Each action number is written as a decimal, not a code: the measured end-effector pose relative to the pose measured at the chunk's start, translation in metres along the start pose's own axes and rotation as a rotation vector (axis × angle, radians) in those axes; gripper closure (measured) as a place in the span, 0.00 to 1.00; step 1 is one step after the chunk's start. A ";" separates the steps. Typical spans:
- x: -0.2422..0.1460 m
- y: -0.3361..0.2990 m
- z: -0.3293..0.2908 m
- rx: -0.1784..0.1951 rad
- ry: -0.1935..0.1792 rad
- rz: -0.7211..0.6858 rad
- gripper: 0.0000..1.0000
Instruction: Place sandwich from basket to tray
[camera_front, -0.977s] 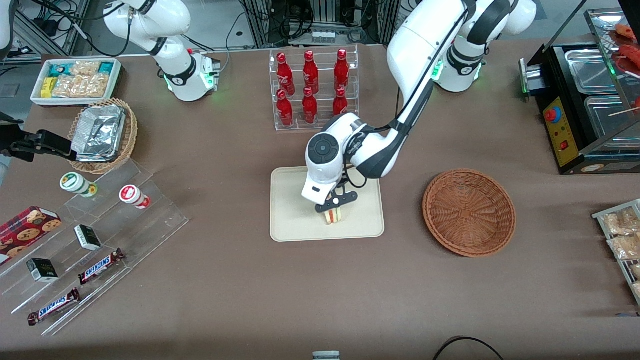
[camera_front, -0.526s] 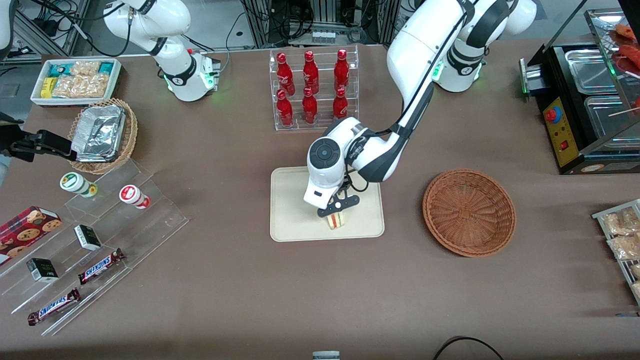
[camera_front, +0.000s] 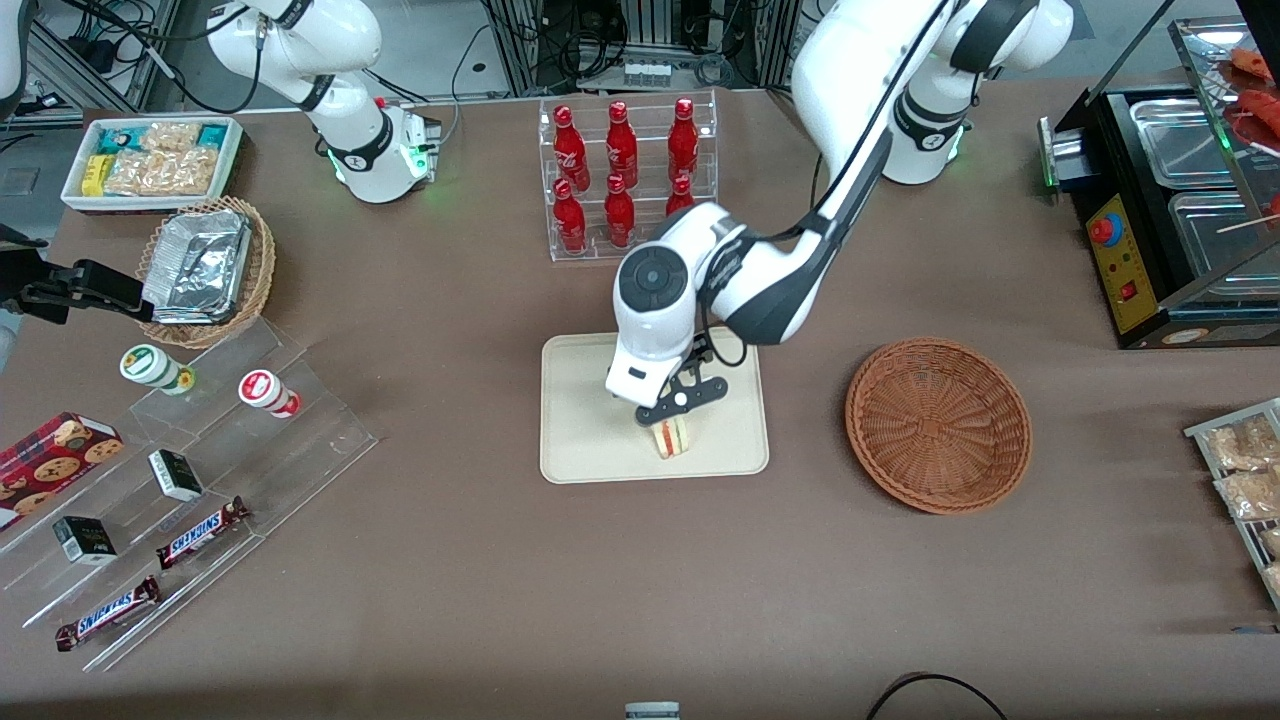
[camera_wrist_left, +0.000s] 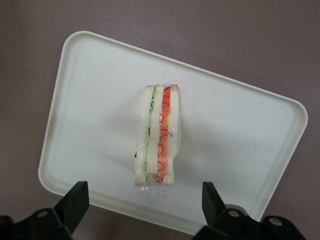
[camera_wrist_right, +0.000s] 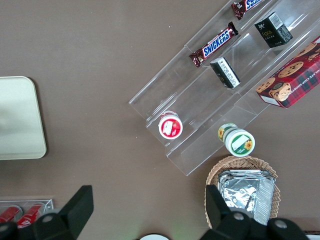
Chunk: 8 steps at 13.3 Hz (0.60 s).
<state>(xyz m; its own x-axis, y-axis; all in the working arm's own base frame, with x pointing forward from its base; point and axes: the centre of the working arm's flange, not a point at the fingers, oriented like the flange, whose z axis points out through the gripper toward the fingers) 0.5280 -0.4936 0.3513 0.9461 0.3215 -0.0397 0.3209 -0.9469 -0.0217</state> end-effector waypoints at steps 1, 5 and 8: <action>0.002 -0.008 -0.022 0.000 0.002 0.044 0.00; 0.044 -0.059 -0.067 0.048 -0.025 0.064 0.00; 0.100 -0.119 -0.085 0.059 -0.046 0.081 0.00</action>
<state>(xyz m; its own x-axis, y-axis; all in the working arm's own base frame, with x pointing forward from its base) 0.5886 -0.3497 0.4352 0.9654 0.2448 -0.0899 0.2385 -0.9682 -0.0754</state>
